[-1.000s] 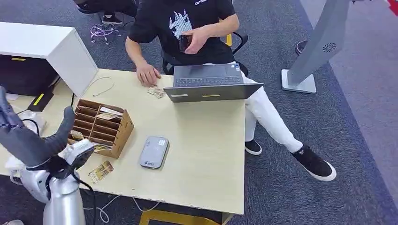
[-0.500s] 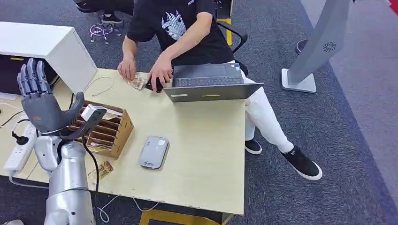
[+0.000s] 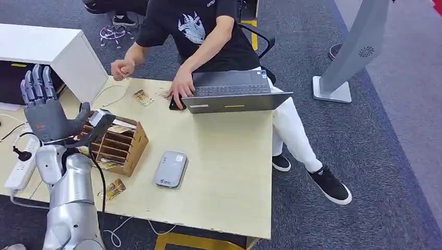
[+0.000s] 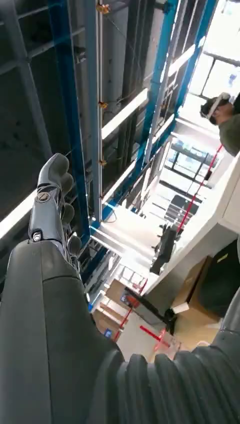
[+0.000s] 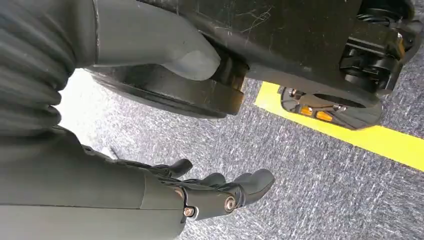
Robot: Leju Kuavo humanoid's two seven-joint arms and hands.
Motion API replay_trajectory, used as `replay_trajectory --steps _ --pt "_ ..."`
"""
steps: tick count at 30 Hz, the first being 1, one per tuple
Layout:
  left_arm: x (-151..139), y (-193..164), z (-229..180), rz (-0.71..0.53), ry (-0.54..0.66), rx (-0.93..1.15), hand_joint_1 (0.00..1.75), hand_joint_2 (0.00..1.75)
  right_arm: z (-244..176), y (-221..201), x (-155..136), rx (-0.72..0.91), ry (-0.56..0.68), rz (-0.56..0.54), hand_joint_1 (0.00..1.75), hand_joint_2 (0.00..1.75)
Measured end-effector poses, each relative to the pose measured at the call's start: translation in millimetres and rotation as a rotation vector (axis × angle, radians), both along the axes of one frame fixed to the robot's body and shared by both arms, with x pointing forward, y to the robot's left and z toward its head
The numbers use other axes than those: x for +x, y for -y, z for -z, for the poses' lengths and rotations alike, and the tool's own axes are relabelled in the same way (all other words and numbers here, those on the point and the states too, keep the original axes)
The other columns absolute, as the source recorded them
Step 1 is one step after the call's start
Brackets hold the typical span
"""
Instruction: Pass the card to the sensor for recognition and then transmit it.
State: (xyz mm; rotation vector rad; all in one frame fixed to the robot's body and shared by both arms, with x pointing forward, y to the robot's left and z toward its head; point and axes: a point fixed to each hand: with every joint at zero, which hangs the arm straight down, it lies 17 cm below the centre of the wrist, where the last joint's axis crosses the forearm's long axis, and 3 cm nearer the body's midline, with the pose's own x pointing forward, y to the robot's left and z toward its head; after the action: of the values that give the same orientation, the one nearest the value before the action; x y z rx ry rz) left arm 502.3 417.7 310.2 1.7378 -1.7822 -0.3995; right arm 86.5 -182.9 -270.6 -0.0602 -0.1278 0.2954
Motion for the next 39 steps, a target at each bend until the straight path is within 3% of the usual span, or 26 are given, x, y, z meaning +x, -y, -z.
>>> replay_trajectory --steps 8,26,27,39 --pt "17 -35 0 -0.106 -0.06 -0.057 0.0 1.75 0 2 2 -0.005 0.003 -0.012 0.0 1.75" --pt "36 -23 -10 -0.052 -0.072 -0.019 0.0 1.75 0 3 3 -0.004 0.005 -0.014 0.0 1.75" --pt "36 -23 -11 -0.052 -0.069 -0.017 1.75 1.75 0 3 3 -0.004 0.006 -0.015 0.0 1.75" --pt "35 -21 -13 -0.035 -0.058 -0.011 1.75 1.75 0 3 3 -0.007 0.008 -0.017 0.0 1.75"
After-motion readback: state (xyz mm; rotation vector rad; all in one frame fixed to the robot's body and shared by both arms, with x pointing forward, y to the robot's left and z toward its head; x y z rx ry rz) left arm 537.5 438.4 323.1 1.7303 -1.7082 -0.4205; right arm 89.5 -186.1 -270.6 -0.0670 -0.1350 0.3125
